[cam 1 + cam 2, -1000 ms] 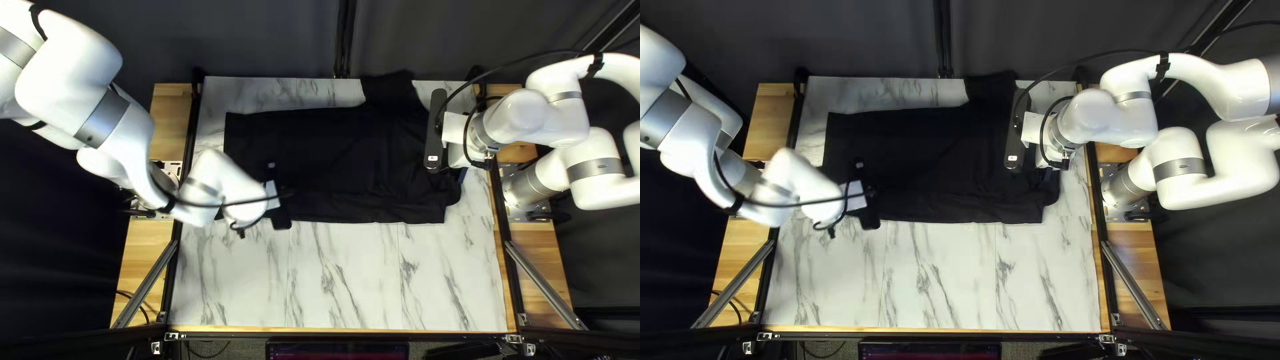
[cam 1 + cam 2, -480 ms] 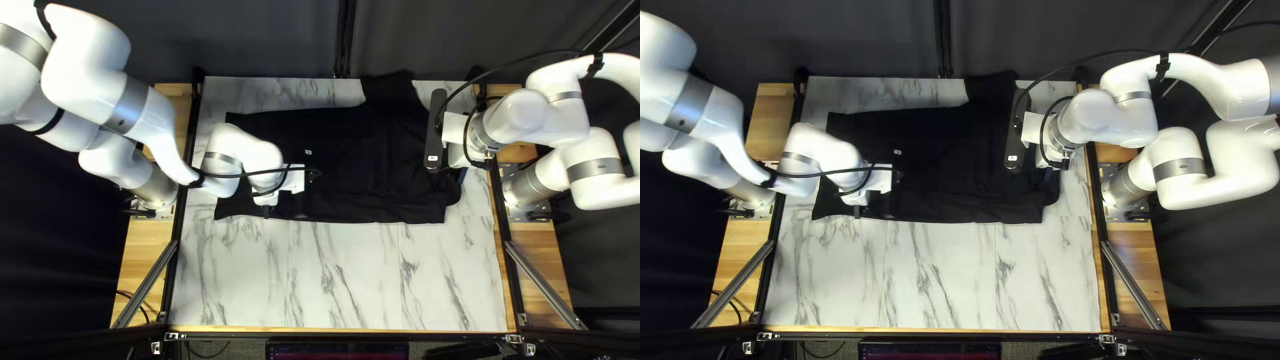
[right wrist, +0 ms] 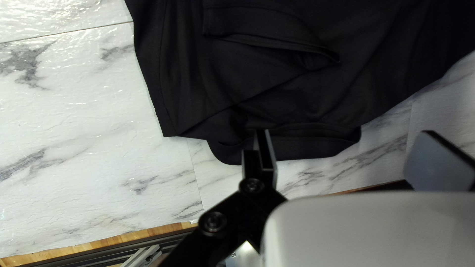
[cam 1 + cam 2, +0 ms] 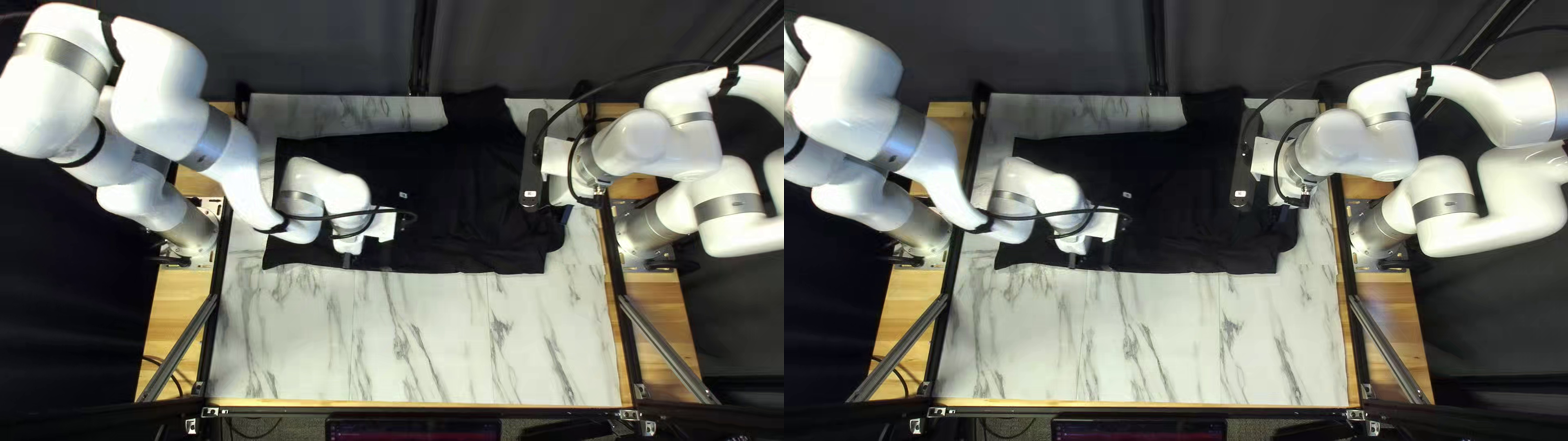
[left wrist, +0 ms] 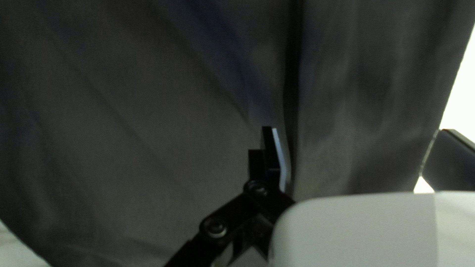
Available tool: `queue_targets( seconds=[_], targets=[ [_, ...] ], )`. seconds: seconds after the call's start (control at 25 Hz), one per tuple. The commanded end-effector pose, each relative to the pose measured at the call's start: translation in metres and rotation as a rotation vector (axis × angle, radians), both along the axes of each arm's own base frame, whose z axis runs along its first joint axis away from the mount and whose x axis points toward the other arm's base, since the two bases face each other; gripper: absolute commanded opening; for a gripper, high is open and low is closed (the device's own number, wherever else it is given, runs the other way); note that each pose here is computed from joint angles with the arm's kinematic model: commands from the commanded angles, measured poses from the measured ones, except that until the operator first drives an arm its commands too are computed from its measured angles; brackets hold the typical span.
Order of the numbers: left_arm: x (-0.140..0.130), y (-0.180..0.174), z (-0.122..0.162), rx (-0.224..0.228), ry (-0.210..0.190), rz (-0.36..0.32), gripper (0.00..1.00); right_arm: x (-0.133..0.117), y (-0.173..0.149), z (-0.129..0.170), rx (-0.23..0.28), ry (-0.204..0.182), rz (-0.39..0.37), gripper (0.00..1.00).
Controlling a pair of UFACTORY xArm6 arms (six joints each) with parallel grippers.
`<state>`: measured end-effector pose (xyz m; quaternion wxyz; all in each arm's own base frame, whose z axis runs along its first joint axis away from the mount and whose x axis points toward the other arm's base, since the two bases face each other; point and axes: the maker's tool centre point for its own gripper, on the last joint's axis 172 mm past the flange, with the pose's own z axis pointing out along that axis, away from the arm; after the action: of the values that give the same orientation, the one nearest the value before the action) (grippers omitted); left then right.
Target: Fold t-shirt
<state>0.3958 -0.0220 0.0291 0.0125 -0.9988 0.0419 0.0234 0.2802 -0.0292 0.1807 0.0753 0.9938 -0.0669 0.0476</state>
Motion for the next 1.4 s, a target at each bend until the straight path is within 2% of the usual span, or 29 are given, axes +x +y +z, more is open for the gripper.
queue_targets(
  seconds=[0.04,0.12,0.16,0.2,0.24,0.28,0.32,0.64,0.92,1.4],
  targets=[
    [0.0,0.002,-0.004,-0.014,0.001,0.017,0.95,0.0,0.0,0.0,0.0,0.0,0.0,1.0],
    [0.002,0.002,-0.007,-0.02,0.004,0.021,0.84,0.0,0.0,0.0,0.0,0.0,0.0,1.0],
    [0.003,0.003,-0.009,-0.024,0.006,0.023,0.74,0.0,0.0,0.0,0.0,0.0,0.0,1.0],
    [0.003,0.003,-0.01,-0.026,0.008,0.025,0.46,0.0,0.0,0.0,0.0,0.0,0.0,1.0],
    [0.003,0.003,-0.011,-0.028,0.008,0.027,0.39,0.0,0.0,0.0,0.0,0.0,0.0,1.0],
    [0.003,0.004,-0.011,-0.03,0.009,0.029,0.06,0.0,0.0,0.0,0.0,0.0,0.0,1.0],
    [0.003,0.004,-0.011,-0.031,0.01,0.03,0.01,0.0,0.0,0.0,0.0,0.0,0.0,1.0],
    [0.005,0.0,-0.007,-0.033,0.008,0.033,0.0,0.0,0.0,0.0,0.0,0.0,0.0,1.0],
    [0.012,-0.006,0.014,-0.013,-0.008,0.019,0.0,0.0,0.0,0.0,0.0,0.0,0.0,1.0],
    [0.021,0.003,0.018,0.01,-0.027,0.023,0.03,0.0,0.0,0.0,0.0,0.0,0.0,1.0]
  ],
)
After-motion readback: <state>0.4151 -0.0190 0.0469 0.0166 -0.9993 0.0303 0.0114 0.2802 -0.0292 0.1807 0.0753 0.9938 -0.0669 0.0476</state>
